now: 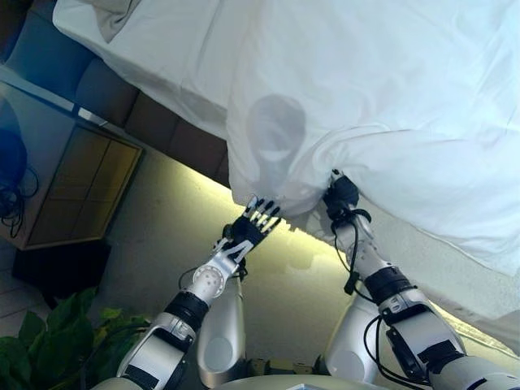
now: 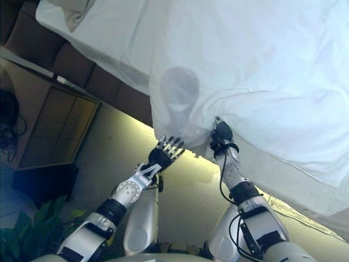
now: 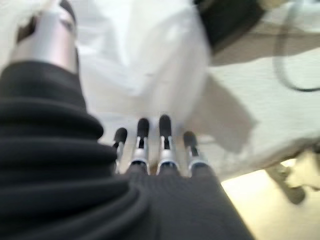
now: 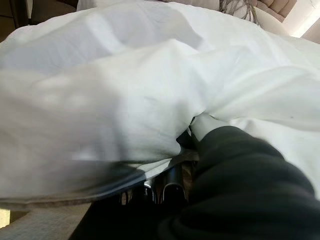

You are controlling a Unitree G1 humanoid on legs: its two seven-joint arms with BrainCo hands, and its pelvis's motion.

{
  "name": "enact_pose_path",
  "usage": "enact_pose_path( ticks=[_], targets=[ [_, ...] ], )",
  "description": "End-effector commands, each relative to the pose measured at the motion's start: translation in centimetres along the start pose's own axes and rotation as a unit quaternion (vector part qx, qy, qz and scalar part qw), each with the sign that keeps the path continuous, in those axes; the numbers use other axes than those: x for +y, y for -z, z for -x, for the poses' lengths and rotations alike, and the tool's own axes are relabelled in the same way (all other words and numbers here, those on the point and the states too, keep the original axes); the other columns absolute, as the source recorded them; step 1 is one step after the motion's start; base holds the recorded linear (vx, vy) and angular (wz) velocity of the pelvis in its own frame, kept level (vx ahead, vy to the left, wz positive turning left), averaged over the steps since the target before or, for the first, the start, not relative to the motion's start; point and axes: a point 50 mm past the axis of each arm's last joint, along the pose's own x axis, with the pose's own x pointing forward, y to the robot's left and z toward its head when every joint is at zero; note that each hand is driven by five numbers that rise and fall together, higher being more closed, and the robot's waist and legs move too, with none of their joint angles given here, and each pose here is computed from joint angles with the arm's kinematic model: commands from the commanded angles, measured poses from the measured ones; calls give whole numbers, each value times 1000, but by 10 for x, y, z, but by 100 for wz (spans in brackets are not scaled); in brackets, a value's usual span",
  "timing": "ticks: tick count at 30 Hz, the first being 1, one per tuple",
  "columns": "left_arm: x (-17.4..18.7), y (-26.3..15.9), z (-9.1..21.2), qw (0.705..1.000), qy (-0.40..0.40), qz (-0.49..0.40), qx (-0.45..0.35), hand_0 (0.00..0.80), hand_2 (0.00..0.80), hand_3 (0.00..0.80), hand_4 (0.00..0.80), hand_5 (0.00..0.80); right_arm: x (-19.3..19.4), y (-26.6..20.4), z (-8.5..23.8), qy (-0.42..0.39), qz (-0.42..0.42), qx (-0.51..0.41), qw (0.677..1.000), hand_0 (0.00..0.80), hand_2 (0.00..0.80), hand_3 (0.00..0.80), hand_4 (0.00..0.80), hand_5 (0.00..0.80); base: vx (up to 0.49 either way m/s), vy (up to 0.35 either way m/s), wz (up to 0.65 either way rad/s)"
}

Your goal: Make the bed neatly

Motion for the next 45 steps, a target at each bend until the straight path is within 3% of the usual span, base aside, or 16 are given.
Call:
enact_pose_path(
  ticks=[1, 6, 9, 15, 23, 27, 34, 45],
  targets=[
    [-5, 20, 5, 996, 58, 6, 70, 0, 0, 0, 0, 0, 41, -30, -4, -79, -18, -64, 995, 800, 800, 800, 800, 800, 16, -66, 4],
    [-2, 39, 17, 986, 92, 44, 132, 0, 0, 0, 0, 0, 38, -37, -5, -75, -24, -75, 994, 800, 800, 800, 800, 800, 27, -67, 3],
    [-8, 45, 19, 976, 114, 117, 144, 0, 0, 0, 0, 0, 39, -40, -6, -77, -36, -84, 993, 800, 800, 800, 800, 800, 14, -30, 4],
    [-27, 49, 8, 959, 114, 201, 162, 0, 0, 0, 0, 0, 52, -45, -10, -92, -62, -97, 989, 800, 800, 800, 800, 800, -7, -74, 5],
    [-56, 34, -21, 964, 119, 229, 70, 0, 0, 0, 0, 0, 78, -37, -7, -134, -90, -92, 983, 800, 800, 800, 800, 800, 28, -77, -2],
    [-86, 16, -33, 957, 175, 231, -4, 0, 0, 0, 0, 0, 92, -30, -2, -161, -97, -89, 978, 800, 800, 800, 800, 800, -4, 22, -9],
    [-123, -5, -40, 941, 231, 238, -72, 0, 0, 0, 0, 0, 107, -30, 5, -192, -103, -94, 971, 800, 800, 800, 800, 800, -9, 46, -7],
    [-140, -41, -43, 914, 272, 251, -164, 0, 0, 0, 0, 0, 117, -21, 10, -218, -100, -76, 968, 800, 800, 800, 800, 800, 5, 56, -8]
  ],
)
